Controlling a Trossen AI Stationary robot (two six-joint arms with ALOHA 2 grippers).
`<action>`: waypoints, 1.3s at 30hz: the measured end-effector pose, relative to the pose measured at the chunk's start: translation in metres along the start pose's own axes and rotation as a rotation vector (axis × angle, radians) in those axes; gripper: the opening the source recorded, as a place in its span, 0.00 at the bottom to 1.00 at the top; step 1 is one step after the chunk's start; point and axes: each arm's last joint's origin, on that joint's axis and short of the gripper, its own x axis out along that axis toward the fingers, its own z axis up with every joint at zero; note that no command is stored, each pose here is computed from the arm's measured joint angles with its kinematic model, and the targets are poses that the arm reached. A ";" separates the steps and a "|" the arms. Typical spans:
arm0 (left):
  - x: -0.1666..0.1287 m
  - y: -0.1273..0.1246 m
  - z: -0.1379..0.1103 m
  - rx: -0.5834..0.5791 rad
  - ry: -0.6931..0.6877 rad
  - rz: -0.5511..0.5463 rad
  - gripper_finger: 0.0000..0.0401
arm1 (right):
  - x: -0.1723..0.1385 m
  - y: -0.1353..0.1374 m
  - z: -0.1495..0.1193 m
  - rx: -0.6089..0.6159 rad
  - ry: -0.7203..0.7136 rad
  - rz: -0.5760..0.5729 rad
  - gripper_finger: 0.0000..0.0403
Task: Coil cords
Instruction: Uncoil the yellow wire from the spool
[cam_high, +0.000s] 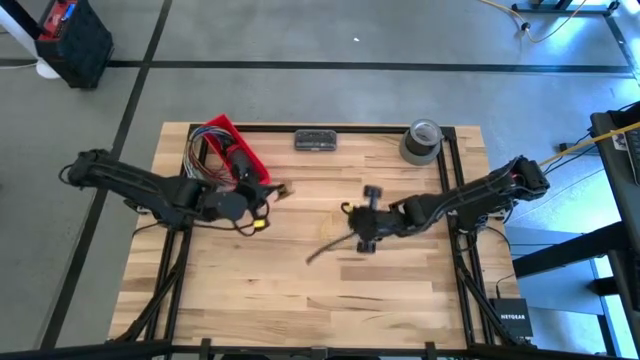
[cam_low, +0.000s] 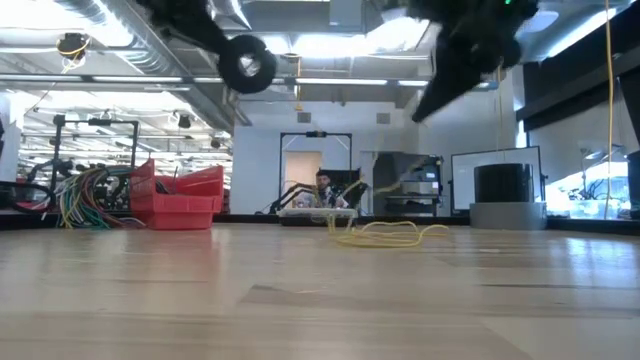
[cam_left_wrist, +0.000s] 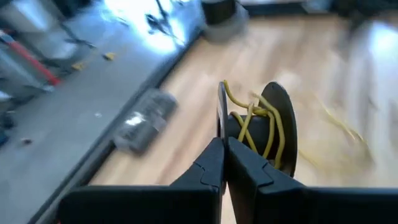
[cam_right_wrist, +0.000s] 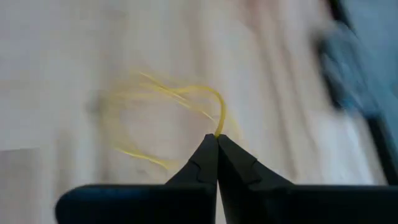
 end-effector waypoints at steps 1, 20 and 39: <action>-0.003 -0.001 -0.003 0.011 0.027 -0.031 0.01 | 0.001 -0.005 -0.004 0.050 0.041 -0.053 0.01; -0.008 -0.005 -0.015 0.046 0.142 -0.162 0.01 | 0.035 -0.012 0.006 0.090 -0.001 0.029 0.37; -0.007 -0.010 -0.010 0.041 0.102 -0.239 0.01 | 0.102 0.014 0.044 -0.160 -0.469 -0.186 0.31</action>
